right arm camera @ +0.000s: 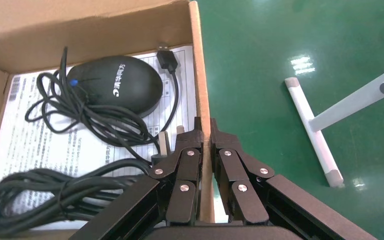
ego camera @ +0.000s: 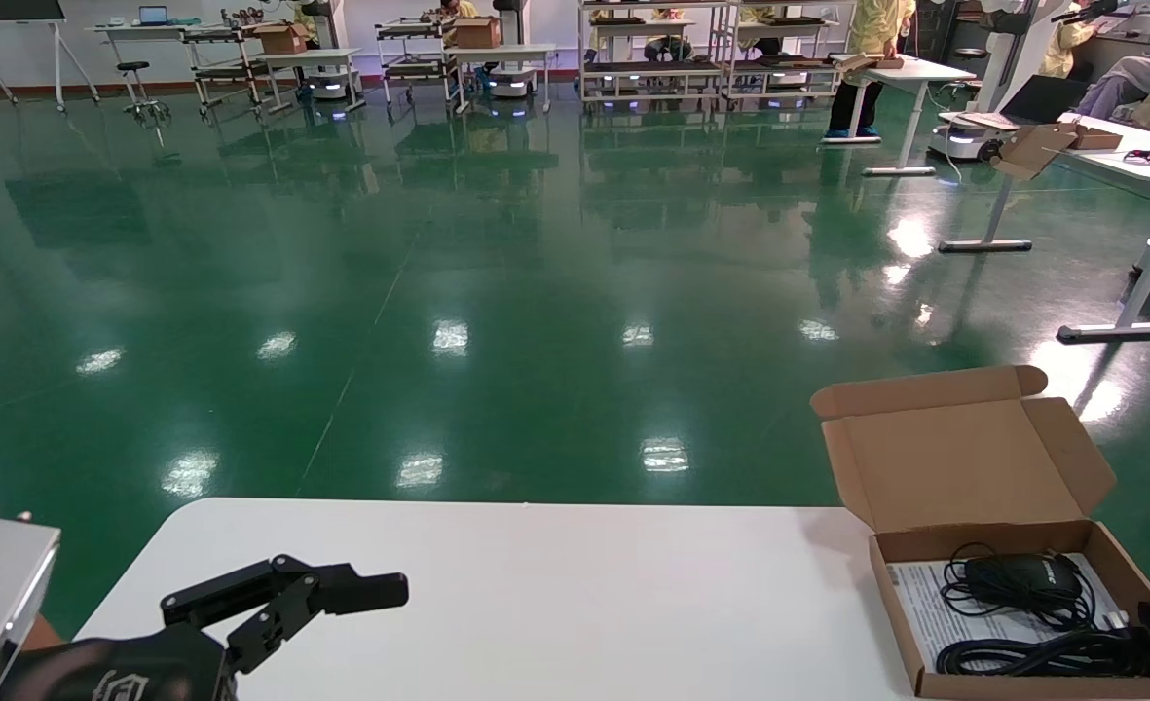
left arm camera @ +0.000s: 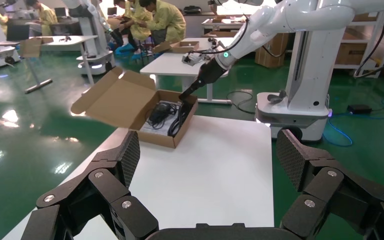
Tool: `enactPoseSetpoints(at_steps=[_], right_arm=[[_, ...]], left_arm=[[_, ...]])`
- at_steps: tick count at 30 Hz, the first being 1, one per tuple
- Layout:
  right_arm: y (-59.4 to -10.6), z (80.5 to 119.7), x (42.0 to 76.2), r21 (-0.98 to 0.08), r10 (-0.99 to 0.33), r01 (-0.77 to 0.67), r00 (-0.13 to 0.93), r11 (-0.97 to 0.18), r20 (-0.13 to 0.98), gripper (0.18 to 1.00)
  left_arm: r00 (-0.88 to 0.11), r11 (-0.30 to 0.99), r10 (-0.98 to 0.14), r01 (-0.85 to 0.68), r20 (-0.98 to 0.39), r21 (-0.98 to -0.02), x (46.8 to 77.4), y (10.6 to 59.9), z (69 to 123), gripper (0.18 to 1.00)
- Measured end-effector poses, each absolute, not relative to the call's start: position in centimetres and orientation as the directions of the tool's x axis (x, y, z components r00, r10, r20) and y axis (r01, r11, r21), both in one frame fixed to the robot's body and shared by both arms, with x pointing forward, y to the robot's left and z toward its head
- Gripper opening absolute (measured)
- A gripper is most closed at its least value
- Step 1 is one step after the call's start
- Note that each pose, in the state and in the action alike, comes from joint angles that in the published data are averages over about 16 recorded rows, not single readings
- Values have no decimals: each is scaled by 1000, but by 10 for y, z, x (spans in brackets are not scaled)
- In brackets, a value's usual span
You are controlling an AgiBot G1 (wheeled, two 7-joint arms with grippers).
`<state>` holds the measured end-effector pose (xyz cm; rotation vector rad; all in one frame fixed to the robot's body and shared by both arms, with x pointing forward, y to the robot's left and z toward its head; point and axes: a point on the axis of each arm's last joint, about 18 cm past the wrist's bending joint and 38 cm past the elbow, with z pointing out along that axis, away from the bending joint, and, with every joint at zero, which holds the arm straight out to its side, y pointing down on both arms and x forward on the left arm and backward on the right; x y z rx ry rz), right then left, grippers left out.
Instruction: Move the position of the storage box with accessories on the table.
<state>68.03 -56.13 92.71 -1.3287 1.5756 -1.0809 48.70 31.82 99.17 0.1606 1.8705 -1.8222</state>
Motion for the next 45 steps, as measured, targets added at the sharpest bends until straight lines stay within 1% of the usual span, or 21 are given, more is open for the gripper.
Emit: enactPoseSetpoints(at_steps=[21, 31, 37, 45], right_arm=[[-554, 898, 683, -932, -993, -357, -120, 65, -24, 201], [-555, 894, 683, -931, -993, -360, -121, 56, -13, 213], [-555, 896, 684, -934, -993, -354, -120, 55, -13, 252], [-552, 907, 685, -940, -993, -332, -107, 75, -41, 351]], left_arm=[[-858, 88, -267, 431, -438, -898, 487, 318, 992, 1000], [-858, 88, -267, 431, -438, -898, 487, 318, 992, 1000], [-858, 88, -267, 431, -438, -898, 487, 318, 992, 1000], [-858, 88, -267, 431, -438, -898, 487, 318, 992, 1000]])
